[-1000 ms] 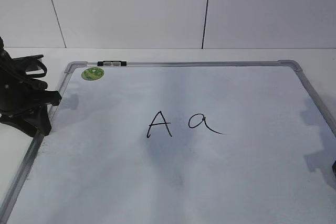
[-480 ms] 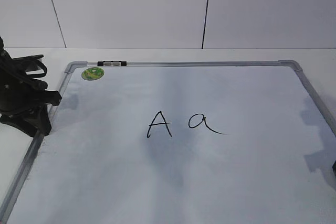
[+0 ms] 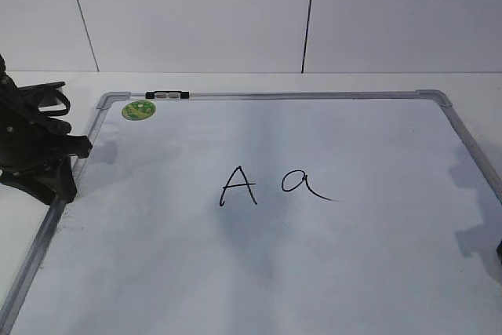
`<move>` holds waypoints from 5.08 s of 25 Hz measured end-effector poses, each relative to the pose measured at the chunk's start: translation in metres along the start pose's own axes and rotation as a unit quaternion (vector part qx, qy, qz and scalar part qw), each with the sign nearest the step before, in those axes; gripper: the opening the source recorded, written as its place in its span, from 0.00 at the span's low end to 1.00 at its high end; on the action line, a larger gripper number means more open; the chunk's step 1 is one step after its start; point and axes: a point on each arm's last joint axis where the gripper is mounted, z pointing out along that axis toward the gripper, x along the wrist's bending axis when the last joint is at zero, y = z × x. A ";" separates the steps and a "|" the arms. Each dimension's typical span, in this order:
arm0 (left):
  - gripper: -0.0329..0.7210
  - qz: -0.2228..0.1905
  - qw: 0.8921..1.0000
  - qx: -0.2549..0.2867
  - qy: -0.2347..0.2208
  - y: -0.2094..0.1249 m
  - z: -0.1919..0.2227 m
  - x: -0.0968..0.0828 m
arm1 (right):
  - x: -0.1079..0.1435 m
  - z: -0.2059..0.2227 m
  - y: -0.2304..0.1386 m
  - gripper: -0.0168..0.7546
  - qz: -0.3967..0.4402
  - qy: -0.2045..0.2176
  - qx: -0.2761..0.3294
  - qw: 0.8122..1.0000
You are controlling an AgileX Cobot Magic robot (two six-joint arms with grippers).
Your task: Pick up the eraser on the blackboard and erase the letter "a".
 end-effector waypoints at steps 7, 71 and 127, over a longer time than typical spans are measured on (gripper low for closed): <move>0.33 0.000 1.000 0.000 0.000 0.000 0.000 0.000 | 0.000 0.000 0.000 0.72 0.000 0.000 0.000 1.000; 0.12 0.011 1.000 0.002 0.011 0.001 -0.002 0.001 | 0.082 -0.081 0.079 0.72 -0.109 0.090 -0.082 0.986; 0.12 0.009 1.000 0.005 0.009 0.000 -0.002 0.000 | 0.194 -0.024 0.166 0.72 -0.234 0.032 -0.027 0.971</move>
